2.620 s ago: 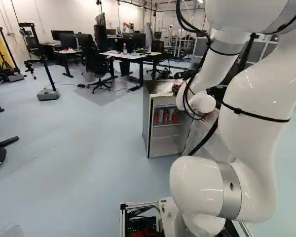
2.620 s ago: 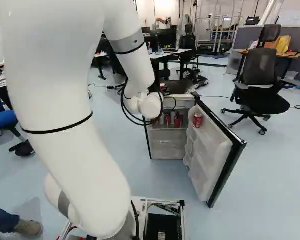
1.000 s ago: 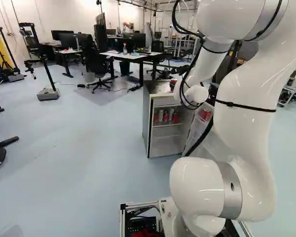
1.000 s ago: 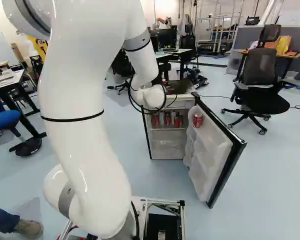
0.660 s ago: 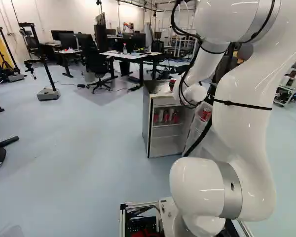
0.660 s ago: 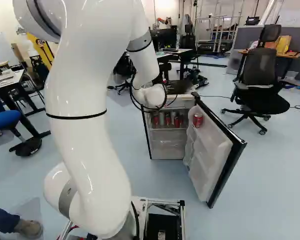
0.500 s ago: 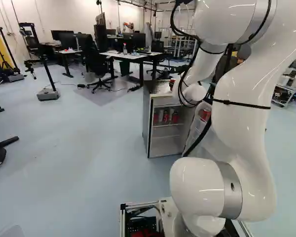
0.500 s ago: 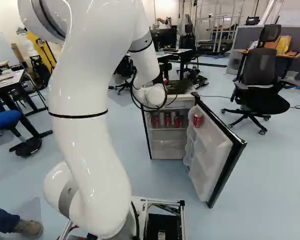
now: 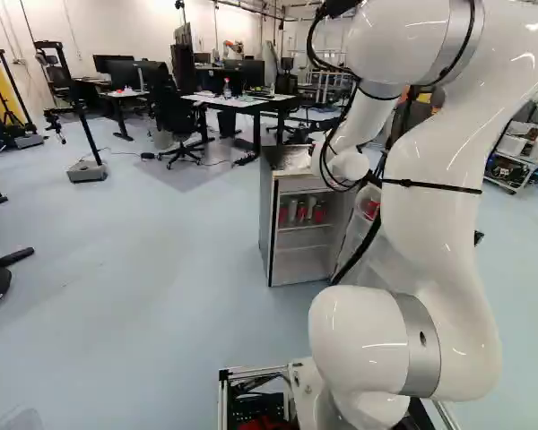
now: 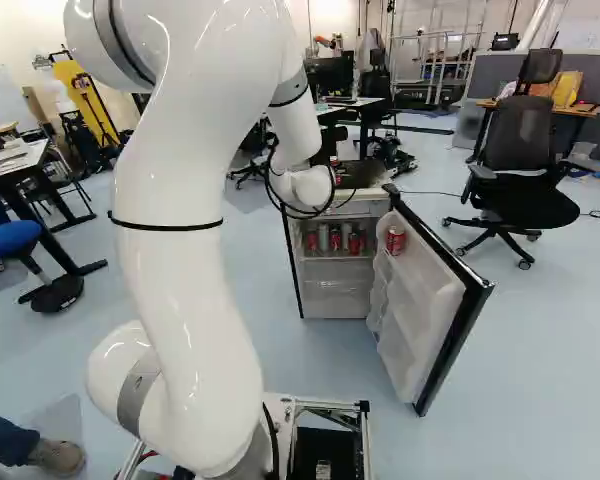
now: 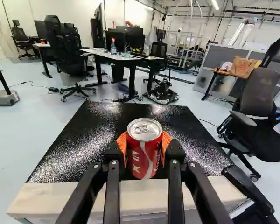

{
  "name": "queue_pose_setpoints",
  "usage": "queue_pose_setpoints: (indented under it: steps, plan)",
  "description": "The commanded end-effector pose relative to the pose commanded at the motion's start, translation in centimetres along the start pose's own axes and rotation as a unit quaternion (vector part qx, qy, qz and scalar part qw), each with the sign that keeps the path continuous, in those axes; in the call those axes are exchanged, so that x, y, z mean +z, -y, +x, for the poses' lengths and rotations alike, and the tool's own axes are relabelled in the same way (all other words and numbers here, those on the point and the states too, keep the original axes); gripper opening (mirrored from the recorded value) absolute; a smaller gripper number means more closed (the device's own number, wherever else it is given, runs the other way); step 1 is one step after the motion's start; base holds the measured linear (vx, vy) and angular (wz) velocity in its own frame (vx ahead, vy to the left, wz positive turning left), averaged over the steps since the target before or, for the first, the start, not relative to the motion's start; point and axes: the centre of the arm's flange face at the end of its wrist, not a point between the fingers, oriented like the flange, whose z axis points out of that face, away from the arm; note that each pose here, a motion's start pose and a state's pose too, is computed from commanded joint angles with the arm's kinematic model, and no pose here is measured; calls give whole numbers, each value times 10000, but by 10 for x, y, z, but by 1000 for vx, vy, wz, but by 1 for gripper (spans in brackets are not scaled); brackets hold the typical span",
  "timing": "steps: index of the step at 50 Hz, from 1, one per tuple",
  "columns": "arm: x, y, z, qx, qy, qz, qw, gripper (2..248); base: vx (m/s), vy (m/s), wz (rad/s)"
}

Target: Grab a drink from the fridge

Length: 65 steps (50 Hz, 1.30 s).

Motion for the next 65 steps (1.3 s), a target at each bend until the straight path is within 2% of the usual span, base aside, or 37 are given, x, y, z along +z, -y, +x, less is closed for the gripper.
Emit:
queue_pose_setpoints:
  steps: [53, 65]
  plan:
    - [53, -8, -3, 406, 165, -441, 9981, 94, 0, 0, 0]
    - [55, -8, -3, 424, 173, -459, 9979, 94, 0, 0, 0]
